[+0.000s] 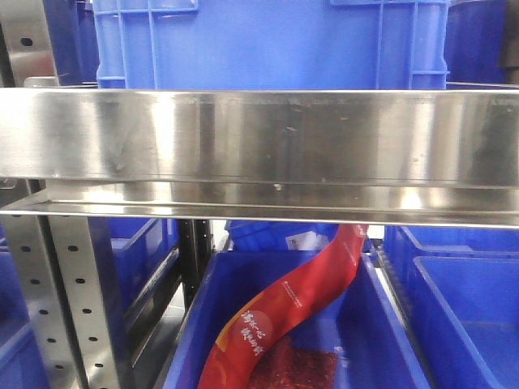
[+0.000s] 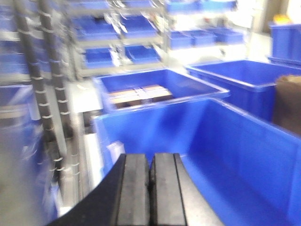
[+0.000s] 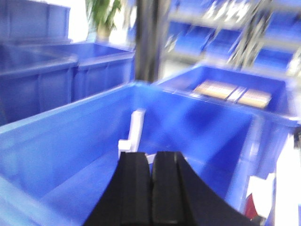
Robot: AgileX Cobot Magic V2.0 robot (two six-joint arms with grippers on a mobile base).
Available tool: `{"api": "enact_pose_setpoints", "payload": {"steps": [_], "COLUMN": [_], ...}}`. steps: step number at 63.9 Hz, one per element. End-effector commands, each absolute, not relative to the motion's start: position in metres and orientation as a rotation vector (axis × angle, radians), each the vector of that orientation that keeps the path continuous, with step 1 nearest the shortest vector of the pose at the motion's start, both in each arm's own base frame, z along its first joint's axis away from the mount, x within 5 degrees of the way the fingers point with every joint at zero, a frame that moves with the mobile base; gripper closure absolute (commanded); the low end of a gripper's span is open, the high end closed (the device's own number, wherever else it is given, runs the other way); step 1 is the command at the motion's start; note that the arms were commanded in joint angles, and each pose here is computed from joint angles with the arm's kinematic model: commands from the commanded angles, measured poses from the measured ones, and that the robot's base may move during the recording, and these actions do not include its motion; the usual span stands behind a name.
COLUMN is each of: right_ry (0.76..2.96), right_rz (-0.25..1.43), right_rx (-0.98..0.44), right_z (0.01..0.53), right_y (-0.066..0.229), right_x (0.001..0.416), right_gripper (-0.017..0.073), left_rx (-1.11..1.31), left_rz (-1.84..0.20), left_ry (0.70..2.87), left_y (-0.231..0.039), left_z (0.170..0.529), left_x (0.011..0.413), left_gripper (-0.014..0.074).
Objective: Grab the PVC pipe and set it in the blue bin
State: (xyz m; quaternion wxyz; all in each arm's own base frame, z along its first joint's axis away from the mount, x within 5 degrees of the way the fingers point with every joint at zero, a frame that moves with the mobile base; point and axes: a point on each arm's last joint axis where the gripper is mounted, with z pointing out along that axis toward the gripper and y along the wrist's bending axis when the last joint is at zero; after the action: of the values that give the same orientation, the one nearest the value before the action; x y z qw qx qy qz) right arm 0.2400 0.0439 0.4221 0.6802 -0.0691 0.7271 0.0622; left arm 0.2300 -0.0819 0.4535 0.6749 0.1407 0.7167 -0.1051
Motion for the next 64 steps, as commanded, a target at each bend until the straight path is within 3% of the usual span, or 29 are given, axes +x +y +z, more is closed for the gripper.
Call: {"api": "enact_pose_setpoints", "payload": {"steps": [1,12,20,37,64], "right_ry": [1.550,1.551,1.532,1.452,1.450], "right_rz": [0.132,0.130,0.133,0.138,0.138], "right_rx": [-0.135,-0.132,-0.132,-0.126,-0.126], "right_z": [0.406,0.370,0.368,0.381,0.381], "right_y": [0.038,0.030,0.027,0.023,0.023], "right_x": [0.221,0.177,0.155,0.131,0.131], "right_gripper": [0.0727,0.0727,0.0727,0.0727,0.0727], "left_rx": [0.289,0.266,0.257,0.246,0.244], "left_rz": [-0.255,-0.267,-0.268,-0.273,-0.273], "left_ry": [1.603,1.573,1.533,1.474,1.463], "left_y": [-0.074,-0.058,-0.050,-0.045,-0.045], "left_z": [0.435,0.390,0.378,0.381,0.382], "left_x": [0.212,0.166,0.145,0.129,0.129], "left_gripper": [0.0704,0.0704,0.0704,0.0704,0.0704]}}
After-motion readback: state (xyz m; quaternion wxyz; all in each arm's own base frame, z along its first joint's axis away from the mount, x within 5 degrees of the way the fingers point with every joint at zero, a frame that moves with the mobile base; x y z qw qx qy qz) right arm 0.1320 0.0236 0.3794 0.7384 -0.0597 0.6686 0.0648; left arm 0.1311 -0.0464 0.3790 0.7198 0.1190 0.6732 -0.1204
